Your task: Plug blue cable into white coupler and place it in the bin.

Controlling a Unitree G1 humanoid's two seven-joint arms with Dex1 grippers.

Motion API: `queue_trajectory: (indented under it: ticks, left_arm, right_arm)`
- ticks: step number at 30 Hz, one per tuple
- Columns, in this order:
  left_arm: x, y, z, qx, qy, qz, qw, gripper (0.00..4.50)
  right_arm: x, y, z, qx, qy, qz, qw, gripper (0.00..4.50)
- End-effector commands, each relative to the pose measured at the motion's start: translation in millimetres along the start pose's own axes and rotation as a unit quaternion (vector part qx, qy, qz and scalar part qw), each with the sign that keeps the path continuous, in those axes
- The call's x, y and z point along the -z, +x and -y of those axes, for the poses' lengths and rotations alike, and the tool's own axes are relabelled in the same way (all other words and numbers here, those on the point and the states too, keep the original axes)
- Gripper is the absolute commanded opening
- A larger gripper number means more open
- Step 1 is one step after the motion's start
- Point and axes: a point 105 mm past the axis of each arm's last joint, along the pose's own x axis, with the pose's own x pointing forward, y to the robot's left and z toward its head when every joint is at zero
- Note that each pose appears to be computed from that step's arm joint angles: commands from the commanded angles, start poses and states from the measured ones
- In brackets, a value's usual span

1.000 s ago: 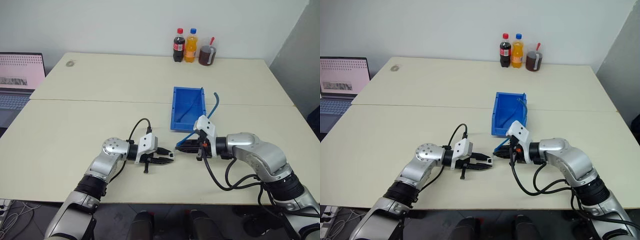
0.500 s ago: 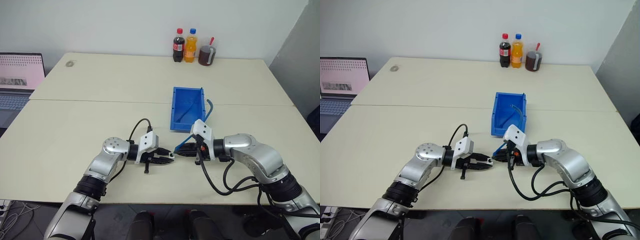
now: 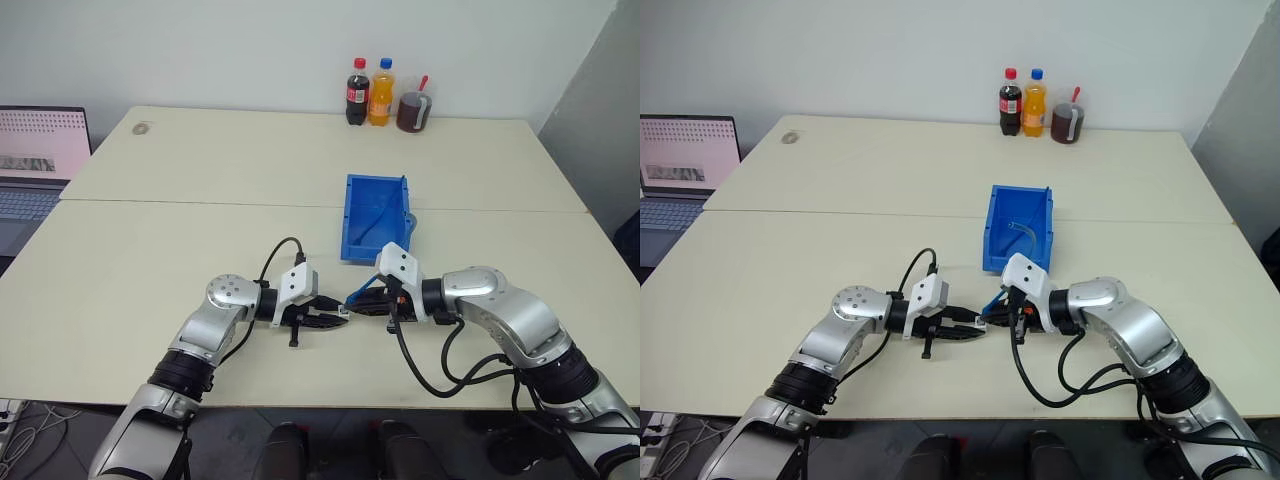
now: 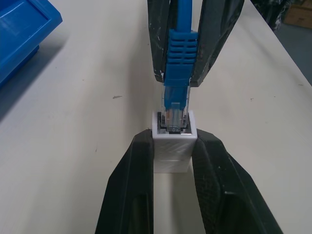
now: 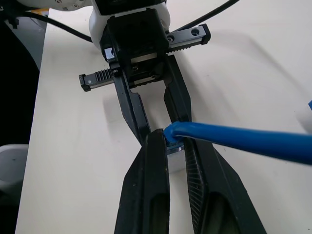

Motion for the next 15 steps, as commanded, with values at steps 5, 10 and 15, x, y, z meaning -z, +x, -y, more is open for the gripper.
queue_trajectory:
  ticks: [5,10,15]
  left_arm:
    - [14.0,12.9,11.1,0.024,-0.02,-0.024,0.999,0.77]
    - [13.9,13.6,10.8,0.024,-0.019,-0.025,0.999,0.77]
    - [11.4,15.6,10.4,0.021,-0.014,-0.023,0.999,0.77]
  right_arm:
    - [4.4,2.2,-1.6,-0.014,-0.026,-0.041,0.999,0.19]
    - [3.0,5.9,-2.5,-0.026,-0.022,-0.056,0.998,0.19]
    - [16.6,13.2,1.2,-0.023,-0.005,-0.082,0.996,0.19]
